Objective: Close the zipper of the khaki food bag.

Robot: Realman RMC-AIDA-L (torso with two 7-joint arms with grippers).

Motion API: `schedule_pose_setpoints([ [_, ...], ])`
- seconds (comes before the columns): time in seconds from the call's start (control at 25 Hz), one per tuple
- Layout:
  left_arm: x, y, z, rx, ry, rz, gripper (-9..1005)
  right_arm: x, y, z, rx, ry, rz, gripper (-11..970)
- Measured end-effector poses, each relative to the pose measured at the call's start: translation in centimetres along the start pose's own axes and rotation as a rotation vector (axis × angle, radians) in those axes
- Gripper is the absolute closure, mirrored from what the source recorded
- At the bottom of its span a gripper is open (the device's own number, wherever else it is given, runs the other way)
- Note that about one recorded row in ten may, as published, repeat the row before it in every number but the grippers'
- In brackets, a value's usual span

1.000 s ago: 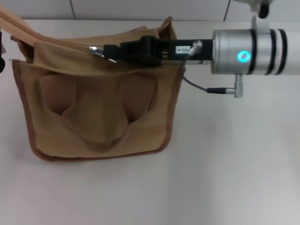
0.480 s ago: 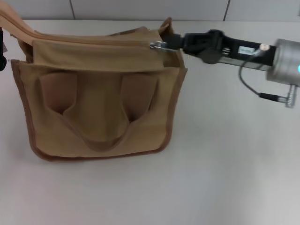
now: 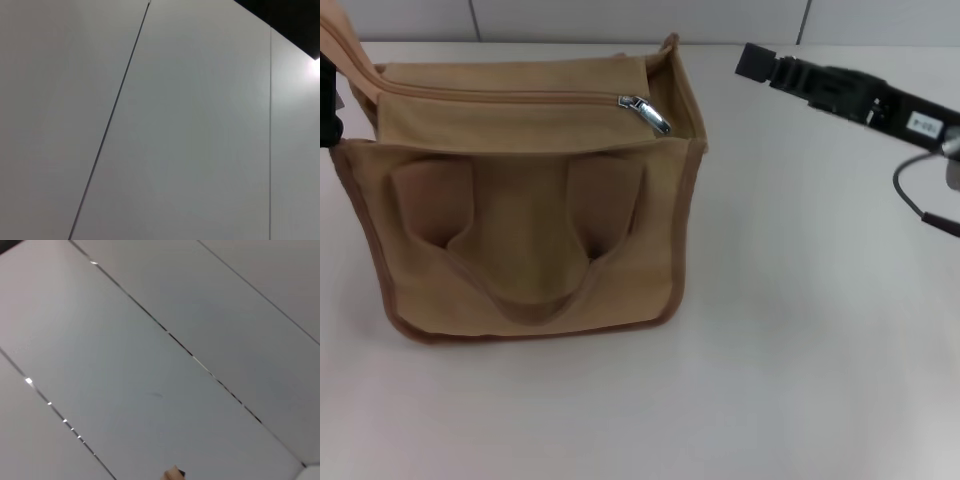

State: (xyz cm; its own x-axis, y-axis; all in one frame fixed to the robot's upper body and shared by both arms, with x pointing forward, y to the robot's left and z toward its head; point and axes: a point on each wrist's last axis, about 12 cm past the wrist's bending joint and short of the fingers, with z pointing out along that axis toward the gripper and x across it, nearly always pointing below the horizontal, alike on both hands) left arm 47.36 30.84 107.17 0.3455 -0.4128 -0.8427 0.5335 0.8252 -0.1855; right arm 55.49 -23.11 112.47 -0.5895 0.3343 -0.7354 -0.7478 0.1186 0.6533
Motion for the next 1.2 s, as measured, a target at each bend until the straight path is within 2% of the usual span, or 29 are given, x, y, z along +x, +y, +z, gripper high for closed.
schedule_pose_setpoints([
  [0.12, 0.1, -0.1, 0.0, 0.006, 0.008, -0.002, 918, 0.9, 0.3, -0.2, -0.01, -0.021, -0.086, 896],
  [0.16, 0.1, -0.1, 0.0, 0.01, 0.009, -0.001, 918, 1.4, 0.3, -0.1, -0.01, -0.029, -0.132, 858],
  [0.28, 0.1, -0.1, 0.0, 0.013, 0.008, -0.006, 917, 1.8, 0.4, -0.1, -0.008, -0.035, -0.16, 743],
  [0.32, 0.0, -0.1, 0.0, 0.016, 0.007, -0.021, 917, 1.9, 0.4, -0.1, -0.007, -0.037, -0.164, 705],
  [0.36, -0.2, 0.2, 0.2, 0.024, 0.011, -0.085, 917, 2.2, 0.4, -0.1, -0.008, -0.042, -0.162, 669],
  [0.4, -0.2, 0.2, 0.2, 0.024, 0.011, -0.085, 917, 2.2, 0.4, -0.1, -0.008, -0.042, -0.162, 634],
  [0.52, -0.7, 1.0, 0.5, 0.058, 0.056, -0.176, 916, 2.4, 0.5, 0.1, -0.015, -0.036, -0.182, 527],
  [0.56, -0.8, 1.2, 0.6, 0.111, 0.116, -0.175, 872, 2.6, 0.6, 0.1, -0.026, -0.024, -0.231, 491],
  [0.6, -0.8, 1.2, 0.6, 0.111, 0.116, -0.175, 828, 2.6, 0.6, 0.1, -0.026, -0.024, -0.231, 450],
  [0.76, -1.6, 1.3, -0.4, 0.249, 0.254, -0.101, 649, 3.4, 1.2, 0.2, -0.077, -0.006, -0.383, 285],
  [0.92, -3.2, 1.7, -2.1, 0.291, 0.298, -0.03, 460, 3.8, 1.4, 0.3, -0.098, 0.012, -0.429, 285],
  [0.96, -4.6, 2.2, -3.5, 0.285, 0.309, 0.023, 426, 4.2, 1.5, 0.4, -0.109, 0.03, -0.453, 284],
  [1.12, -5.7, 2.6, -5.0, 0.266, 0.331, 0.063, 290, 4.5, 1.5, 0.5, -0.119, 0.042, -0.486, 284],
  [1.16, -6.3, 3.0, -6.2, 0.241, 0.353, 0.083, 256, 4.6, 1.5, 0.5, -0.12, 0.042, -0.496, 284],
  [1.2, -6.3, 3.0, -6.2, 0.241, 0.353, 0.083, 253, 4.7, 1.5, 0.5, -0.121, 0.042, -0.504, 284],
])
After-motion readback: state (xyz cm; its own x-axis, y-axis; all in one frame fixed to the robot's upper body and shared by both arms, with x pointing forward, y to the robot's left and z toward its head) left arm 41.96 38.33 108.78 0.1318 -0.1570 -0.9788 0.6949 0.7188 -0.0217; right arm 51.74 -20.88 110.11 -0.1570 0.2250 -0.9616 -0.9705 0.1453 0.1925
